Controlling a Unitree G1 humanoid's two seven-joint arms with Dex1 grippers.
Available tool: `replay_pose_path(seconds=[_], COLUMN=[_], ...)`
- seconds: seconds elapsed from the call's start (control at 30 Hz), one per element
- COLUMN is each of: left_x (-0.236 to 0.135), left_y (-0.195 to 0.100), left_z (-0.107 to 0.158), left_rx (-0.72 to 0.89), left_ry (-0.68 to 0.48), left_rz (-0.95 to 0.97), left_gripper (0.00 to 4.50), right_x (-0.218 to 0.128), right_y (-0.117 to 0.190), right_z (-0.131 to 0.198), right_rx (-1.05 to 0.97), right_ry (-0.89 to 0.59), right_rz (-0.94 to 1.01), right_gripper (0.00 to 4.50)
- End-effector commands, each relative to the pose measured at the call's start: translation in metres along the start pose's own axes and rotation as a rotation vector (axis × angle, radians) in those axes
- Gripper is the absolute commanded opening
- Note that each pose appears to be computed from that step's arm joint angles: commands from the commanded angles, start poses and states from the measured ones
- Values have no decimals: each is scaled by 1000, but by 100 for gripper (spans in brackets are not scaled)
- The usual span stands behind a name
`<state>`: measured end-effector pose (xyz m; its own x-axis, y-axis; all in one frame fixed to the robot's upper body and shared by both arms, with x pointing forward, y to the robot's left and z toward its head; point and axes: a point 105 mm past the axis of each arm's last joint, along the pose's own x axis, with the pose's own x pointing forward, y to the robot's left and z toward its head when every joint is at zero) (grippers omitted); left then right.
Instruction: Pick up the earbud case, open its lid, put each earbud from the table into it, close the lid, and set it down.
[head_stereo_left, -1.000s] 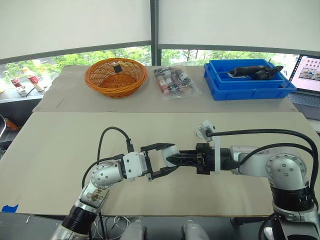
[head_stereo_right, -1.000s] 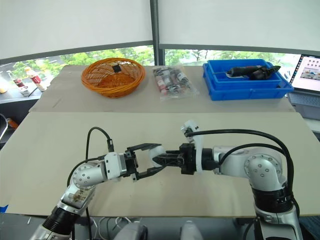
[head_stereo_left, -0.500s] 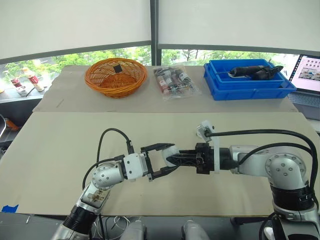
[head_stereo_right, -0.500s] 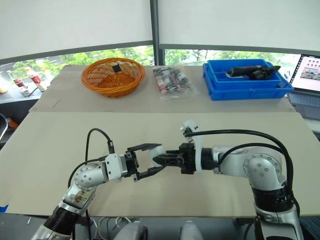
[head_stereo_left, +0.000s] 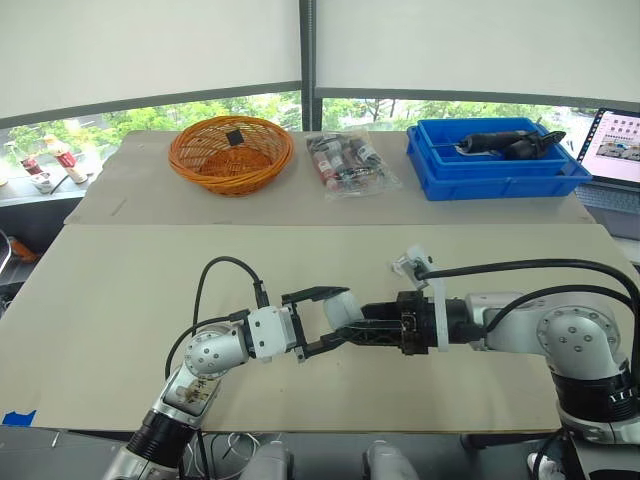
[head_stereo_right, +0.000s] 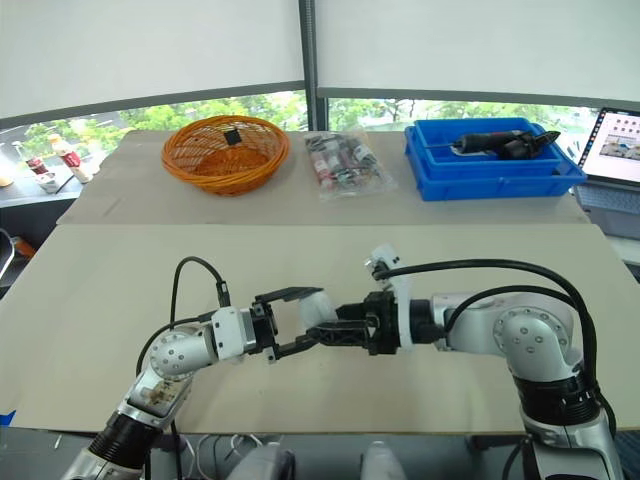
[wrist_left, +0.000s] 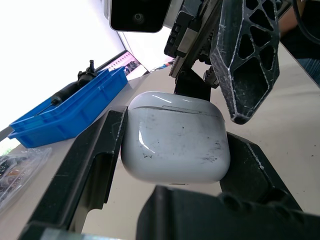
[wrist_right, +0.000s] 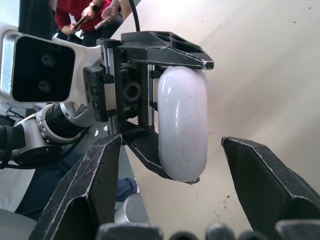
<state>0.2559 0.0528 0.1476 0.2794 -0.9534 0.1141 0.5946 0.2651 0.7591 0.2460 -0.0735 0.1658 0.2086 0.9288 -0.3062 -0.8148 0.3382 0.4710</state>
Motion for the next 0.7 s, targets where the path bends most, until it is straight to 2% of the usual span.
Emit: replay_pose_path(seconds=[0.03, 0.1, 0.2, 0.4, 0.53, 0.57, 0.6, 0.67, 0.7], left_x=[3, 2, 2, 3, 4, 4, 3, 0, -2], left_y=[6, 7, 6, 7, 9, 10, 11, 8, 6], left_z=[10, 11, 12, 13, 15, 15, 14, 5, 1], left_rx=[37, 39, 42, 46, 49, 47, 40, 16, 8], left_ry=[-50, -51, -54, -58, -72, -67, -59, -8, 11], left_rz=[19, 19, 17, 27, 42, 55, 58, 24, 9], left_gripper=[267, 267, 267, 267, 267, 347, 370, 447, 450], right_x=[1, 2, 3, 5, 6, 6, 6, 6, 6], right_y=[4, 3, 3, 4, 5, 5, 5, 6, 6], right_z=[4, 3, 4, 4, 5, 5, 5, 6, 6], right_rx=[-7, 3, 9, 4, 1, 0, -3, -15, -20], right_ry=[-18, -21, -27, -22, -25, -25, -24, -19, -18], right_rz=[21, 23, 25, 38, 43, 44, 44, 42, 41], right_gripper=[355, 355, 280, 75, 74, 74, 74, 74, 74])
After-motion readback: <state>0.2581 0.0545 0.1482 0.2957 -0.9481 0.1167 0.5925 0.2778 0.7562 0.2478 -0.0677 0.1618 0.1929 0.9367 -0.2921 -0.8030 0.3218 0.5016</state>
